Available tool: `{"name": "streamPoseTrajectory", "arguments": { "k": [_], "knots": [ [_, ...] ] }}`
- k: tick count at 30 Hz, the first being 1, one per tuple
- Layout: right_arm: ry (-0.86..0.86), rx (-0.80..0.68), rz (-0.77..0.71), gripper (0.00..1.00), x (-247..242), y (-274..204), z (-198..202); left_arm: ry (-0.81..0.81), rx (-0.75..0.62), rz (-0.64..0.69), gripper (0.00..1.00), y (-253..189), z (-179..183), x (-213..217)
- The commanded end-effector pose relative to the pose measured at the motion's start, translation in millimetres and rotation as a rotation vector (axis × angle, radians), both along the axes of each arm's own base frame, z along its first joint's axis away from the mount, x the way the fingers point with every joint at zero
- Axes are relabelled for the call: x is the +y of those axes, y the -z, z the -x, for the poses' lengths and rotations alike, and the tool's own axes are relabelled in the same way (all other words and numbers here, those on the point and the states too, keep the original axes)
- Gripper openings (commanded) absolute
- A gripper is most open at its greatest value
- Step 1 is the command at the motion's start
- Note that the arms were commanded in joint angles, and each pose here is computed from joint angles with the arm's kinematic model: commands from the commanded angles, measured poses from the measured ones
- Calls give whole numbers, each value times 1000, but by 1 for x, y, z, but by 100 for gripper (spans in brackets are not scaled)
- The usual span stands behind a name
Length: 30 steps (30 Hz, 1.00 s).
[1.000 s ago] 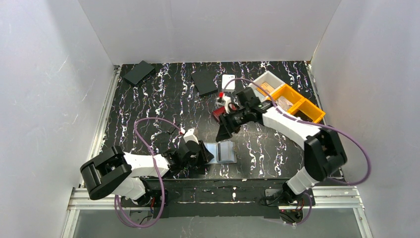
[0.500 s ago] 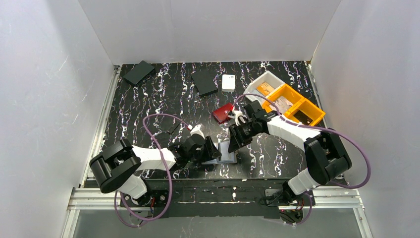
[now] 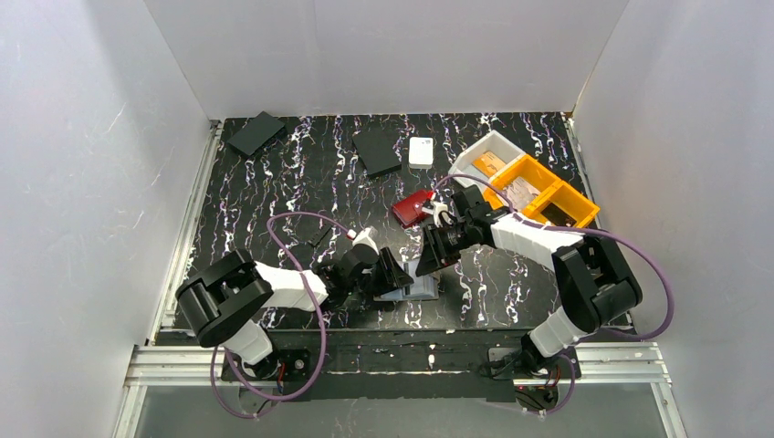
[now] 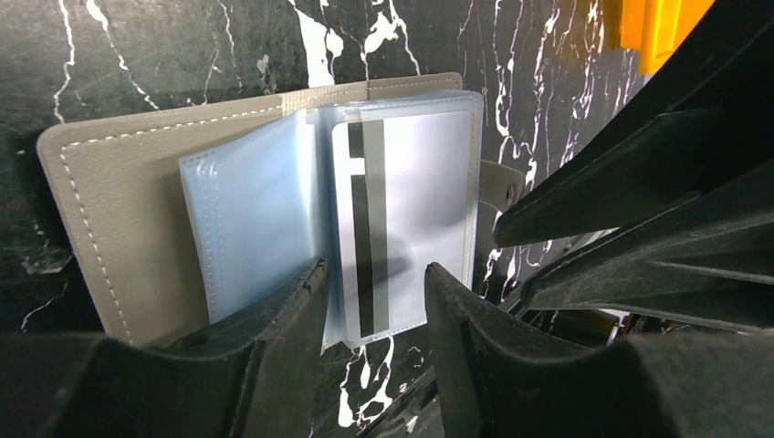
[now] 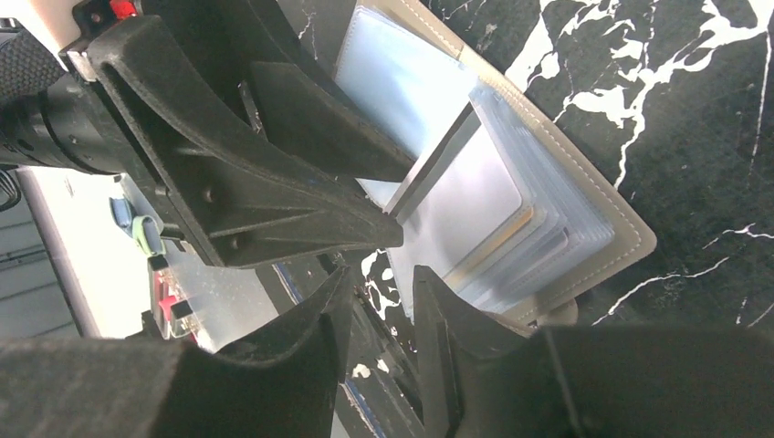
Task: Take the credit cards out of the card holder
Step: Remove the credit card from the card holder.
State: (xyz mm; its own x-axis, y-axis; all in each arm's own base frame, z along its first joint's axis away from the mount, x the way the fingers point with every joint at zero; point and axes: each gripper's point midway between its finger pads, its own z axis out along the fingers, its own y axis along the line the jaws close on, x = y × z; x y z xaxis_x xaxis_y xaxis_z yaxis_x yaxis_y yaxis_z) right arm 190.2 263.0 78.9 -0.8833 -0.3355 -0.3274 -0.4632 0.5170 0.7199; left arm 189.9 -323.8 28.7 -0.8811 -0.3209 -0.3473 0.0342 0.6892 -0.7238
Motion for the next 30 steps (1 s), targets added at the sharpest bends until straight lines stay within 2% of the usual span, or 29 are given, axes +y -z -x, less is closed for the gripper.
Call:
{"name": "streamPoseTrajectory", "arguments": {
  "k": [1, 10, 22, 30],
  "knots": [
    [25, 19, 0, 39, 0, 9, -2, 4, 70, -59, 43, 27, 12, 14],
    [82, -38, 130, 40, -18, 27, -14, -10, 82, -58, 43, 30, 14, 18],
    [72, 41, 101, 39, -12, 37, -6, 5, 93, -15, 40, 31, 14, 11],
    [62, 40, 61, 29, -6, 29, -8, 0, 113, 3, 35, 36, 14, 11]
  ]
}}
